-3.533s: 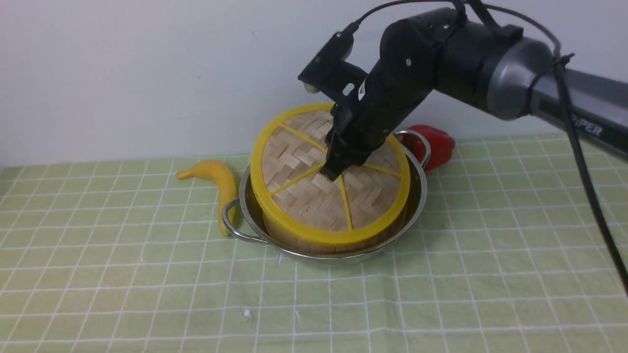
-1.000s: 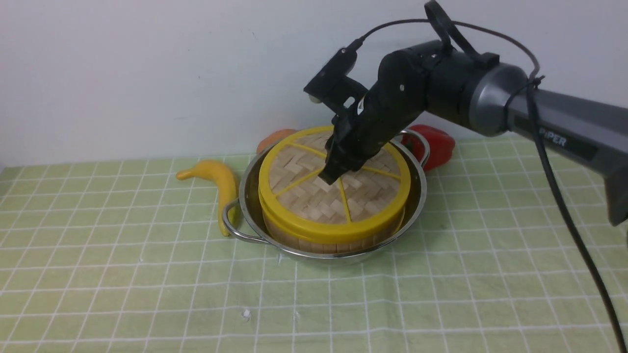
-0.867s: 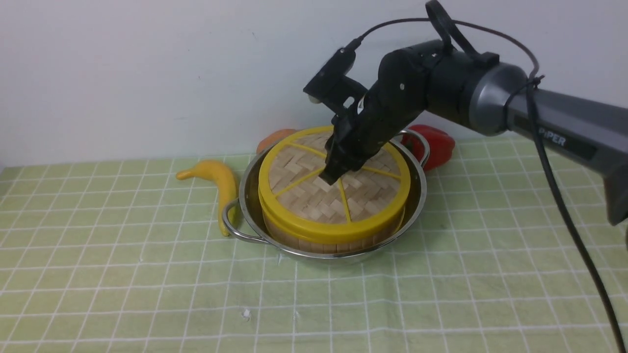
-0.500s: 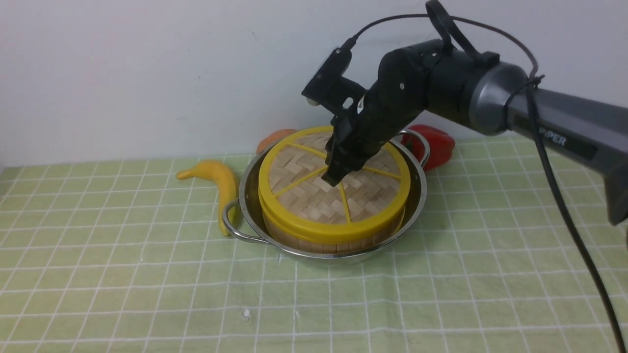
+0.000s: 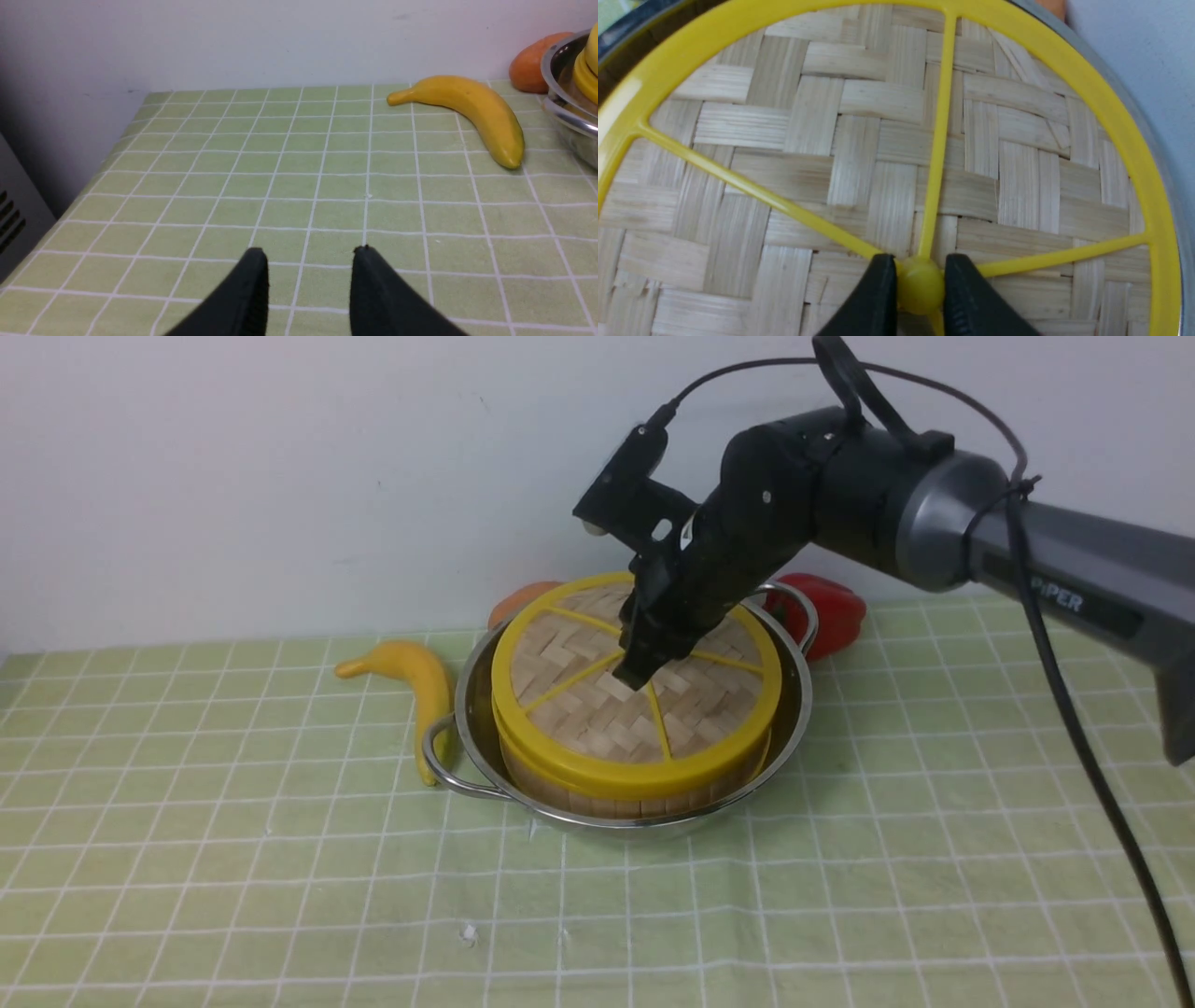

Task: Place the steamer in the pot on the green tablecloth, and put the lid on the steamer.
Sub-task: 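Place the yellow bamboo steamer lid onto the steamer in the pot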

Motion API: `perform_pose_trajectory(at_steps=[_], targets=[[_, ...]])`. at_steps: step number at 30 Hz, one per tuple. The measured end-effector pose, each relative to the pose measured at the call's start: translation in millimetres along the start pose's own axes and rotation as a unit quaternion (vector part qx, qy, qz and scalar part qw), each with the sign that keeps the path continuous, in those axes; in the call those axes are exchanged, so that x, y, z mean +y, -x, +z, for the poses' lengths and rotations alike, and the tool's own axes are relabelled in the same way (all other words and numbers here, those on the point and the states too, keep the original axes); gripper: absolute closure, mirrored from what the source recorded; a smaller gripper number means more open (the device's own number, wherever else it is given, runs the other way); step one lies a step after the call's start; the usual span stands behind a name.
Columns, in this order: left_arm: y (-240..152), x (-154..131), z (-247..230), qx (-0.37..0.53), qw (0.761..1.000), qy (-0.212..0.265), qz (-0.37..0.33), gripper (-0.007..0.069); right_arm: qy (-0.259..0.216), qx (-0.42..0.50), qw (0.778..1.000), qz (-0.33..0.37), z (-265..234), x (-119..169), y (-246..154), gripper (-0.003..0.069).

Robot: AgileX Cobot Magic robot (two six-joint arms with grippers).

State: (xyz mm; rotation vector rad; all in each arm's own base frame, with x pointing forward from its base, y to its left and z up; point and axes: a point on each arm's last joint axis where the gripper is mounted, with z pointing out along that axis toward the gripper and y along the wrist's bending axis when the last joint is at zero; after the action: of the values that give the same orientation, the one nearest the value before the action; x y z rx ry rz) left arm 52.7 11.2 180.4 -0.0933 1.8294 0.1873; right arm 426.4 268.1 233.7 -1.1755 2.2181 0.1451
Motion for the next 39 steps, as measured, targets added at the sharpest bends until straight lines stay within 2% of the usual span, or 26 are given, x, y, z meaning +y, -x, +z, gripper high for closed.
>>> perform_pose_trajectory(at_steps=[7,39], targets=[[0.0,0.0,0.0,0.0,1.0,0.0,0.0,0.0382,-0.003,-0.006,1.0,-0.016,1.2,7.8,4.0,0.0516],[0.0,0.0,0.0,0.0,1.0,0.0,0.0,0.0382,-0.015,-0.012,1.0,-0.021,1.8,4.0,3.9,0.0516]])
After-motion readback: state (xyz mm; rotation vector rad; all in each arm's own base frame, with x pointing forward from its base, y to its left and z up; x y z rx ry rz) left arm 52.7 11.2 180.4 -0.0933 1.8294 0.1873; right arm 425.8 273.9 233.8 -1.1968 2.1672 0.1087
